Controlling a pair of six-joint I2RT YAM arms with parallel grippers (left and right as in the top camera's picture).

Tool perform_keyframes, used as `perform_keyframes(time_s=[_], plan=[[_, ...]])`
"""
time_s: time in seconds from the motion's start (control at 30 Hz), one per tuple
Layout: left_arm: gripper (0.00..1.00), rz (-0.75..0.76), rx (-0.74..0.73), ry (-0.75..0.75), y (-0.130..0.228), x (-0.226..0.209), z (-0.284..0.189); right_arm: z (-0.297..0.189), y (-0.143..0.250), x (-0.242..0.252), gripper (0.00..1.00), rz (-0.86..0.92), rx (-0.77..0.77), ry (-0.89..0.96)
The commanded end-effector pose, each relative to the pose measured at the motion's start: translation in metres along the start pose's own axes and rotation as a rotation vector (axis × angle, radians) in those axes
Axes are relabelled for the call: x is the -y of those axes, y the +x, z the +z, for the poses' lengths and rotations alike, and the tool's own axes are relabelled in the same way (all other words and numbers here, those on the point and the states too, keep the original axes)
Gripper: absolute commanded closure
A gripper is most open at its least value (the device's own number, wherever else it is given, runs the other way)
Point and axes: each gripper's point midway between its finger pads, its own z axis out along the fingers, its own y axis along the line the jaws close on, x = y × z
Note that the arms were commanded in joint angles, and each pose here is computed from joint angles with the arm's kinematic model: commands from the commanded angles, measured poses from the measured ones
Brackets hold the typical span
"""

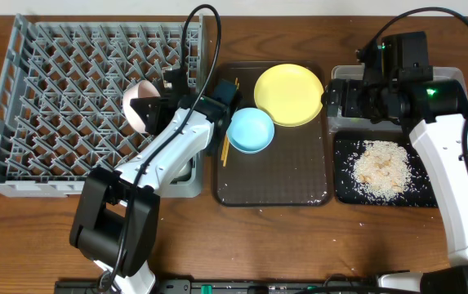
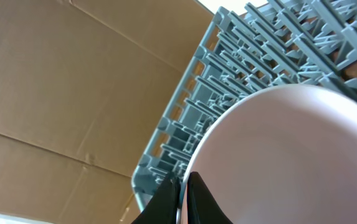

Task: Sort waste into correct bins and load items into the dishwasher
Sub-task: 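Carry the pink bowl left and set it upright in the rack, then release the pink bowl and withdraw the left gripper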

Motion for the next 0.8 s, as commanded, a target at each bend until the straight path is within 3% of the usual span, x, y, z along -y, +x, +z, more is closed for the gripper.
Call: perform_keyframes(time_s=[0.0, 0.43, 0.77], plan=[[0.92, -0.031, 0.008, 0.015, 0.000, 0.005, -0.004, -0.002, 0.000, 0.001, 0.01, 0.002, 0.004, 0.003], [0.93, 0.059, 0.017, -0.004, 0.023, 0.012, -0.004, -0.002, 0.000, 0.001, 0.01, 0.001, 0.004, 0.003], [0.93, 0.071, 0.103, -0.107, 0.011, -0.005, -0.005, -0.002, 0.000, 0.001, 0.01, 0.001, 0.004, 0.003]])
